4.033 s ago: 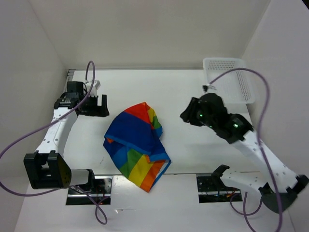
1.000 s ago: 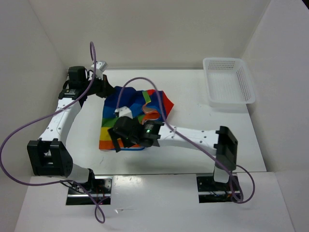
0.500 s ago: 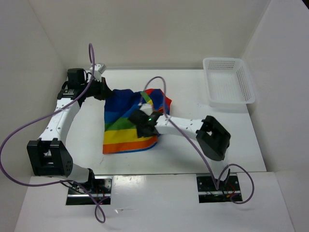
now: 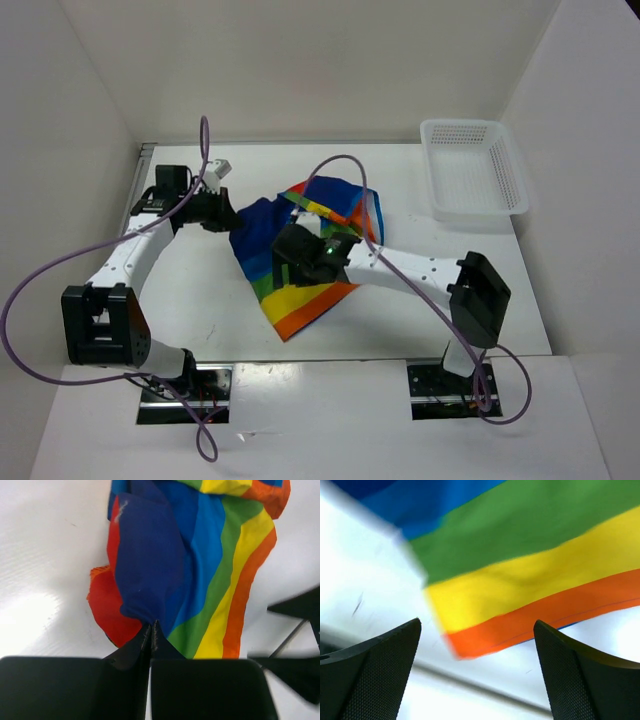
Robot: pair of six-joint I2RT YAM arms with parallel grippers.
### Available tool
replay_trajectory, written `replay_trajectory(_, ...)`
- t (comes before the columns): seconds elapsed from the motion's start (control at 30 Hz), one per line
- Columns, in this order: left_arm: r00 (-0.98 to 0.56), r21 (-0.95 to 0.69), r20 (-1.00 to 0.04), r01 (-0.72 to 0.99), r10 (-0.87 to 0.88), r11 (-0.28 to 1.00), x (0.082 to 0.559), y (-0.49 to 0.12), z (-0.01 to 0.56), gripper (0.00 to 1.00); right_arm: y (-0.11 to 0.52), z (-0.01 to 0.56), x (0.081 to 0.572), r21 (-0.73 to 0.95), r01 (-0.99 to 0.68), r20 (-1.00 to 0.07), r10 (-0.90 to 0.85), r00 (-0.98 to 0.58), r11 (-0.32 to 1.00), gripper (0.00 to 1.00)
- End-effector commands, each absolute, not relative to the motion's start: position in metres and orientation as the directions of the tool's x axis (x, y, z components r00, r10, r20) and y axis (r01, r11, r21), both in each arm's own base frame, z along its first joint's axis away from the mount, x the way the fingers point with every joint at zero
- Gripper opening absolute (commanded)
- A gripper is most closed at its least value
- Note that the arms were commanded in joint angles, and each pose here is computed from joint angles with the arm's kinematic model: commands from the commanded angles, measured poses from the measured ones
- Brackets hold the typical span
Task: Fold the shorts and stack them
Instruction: Move the shorts to the center of the board, then flatten the shorts out
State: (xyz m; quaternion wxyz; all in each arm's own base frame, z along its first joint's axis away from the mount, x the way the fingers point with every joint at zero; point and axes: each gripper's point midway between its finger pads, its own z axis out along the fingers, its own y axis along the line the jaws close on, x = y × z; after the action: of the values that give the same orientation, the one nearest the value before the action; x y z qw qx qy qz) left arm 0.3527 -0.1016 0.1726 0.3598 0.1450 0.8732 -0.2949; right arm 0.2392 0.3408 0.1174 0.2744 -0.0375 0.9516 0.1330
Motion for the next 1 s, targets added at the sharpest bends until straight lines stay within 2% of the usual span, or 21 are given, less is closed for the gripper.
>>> replay_trajectory(0.0,-0.661,-0.402,-0.749,0.52,0.057,0.754,0.345,-0.113,0.186,0.0,0.39,0.146,0.206,0.327,-0.259,-0.558,-0.035,-0.829,0.909,0.98)
replay_trajectory(0.13,-0.642,-0.389,-0.765,0.53,0.057,0.754,0.352,-0.113,0.196,0.0,0.418,0.119,0.178,0.285,-0.337,-0.532,-0.144,-0.834,0.897,1.0)
replay_trajectory(0.17,-0.642,-0.389,-0.765,0.53,0.057,0.754,0.352,-0.113,0.196,0.0,0.423,0.113,0.179,0.255,-0.359,-0.555,-0.168,-0.815,0.898,1.0)
replay_trajectory(0.27,-0.634,-0.383,-0.771,0.534,0.057,0.754,0.354,-0.113,0.2,0.0,0.425,0.075,0.181,0.154,-0.368,-0.534,-0.236,-0.812,0.917,0.91)
replay_trajectory(0.4,-0.627,-0.379,-0.777,0.538,0.057,0.754,0.355,-0.113,0.204,0.0,0.428,0.063,0.183,0.149,-0.365,-0.54,-0.233,-0.809,0.919,0.77)
replay_trajectory(0.53,-0.633,-0.388,-0.772,0.539,0.056,0.747,0.355,-0.114,0.201,0.0,0.419,0.039,0.185,0.091,-0.327,-0.518,-0.236,-0.822,0.941,0.73)
replay_trajectory(0.63,-0.633,-0.388,-0.772,0.539,0.056,0.747,0.355,-0.114,0.201,0.0,0.412,0.031,0.186,0.056,-0.32,-0.515,-0.247,-0.821,0.946,0.65)
replay_trajectory(0.7,-0.64,-0.393,-0.766,0.536,0.056,0.747,0.354,-0.114,0.2,0.0,0.402,0.021,0.187,0.018,-0.292,-0.511,-0.242,-0.825,0.956,0.55)
replay_trajectory(0.83,-0.64,-0.393,-0.766,0.536,0.056,0.747,0.354,-0.114,0.2,0.0,0.383,0.009,0.185,-0.03,-0.248,-0.501,-0.229,-0.835,0.968,0.21)
replay_trajectory(0.97,-0.64,-0.393,-0.766,0.536,0.056,0.747,0.354,-0.114,0.2,0.0,0.364,0.014,0.183,-0.04,-0.199,-0.513,-0.191,-0.837,0.979,0.01)
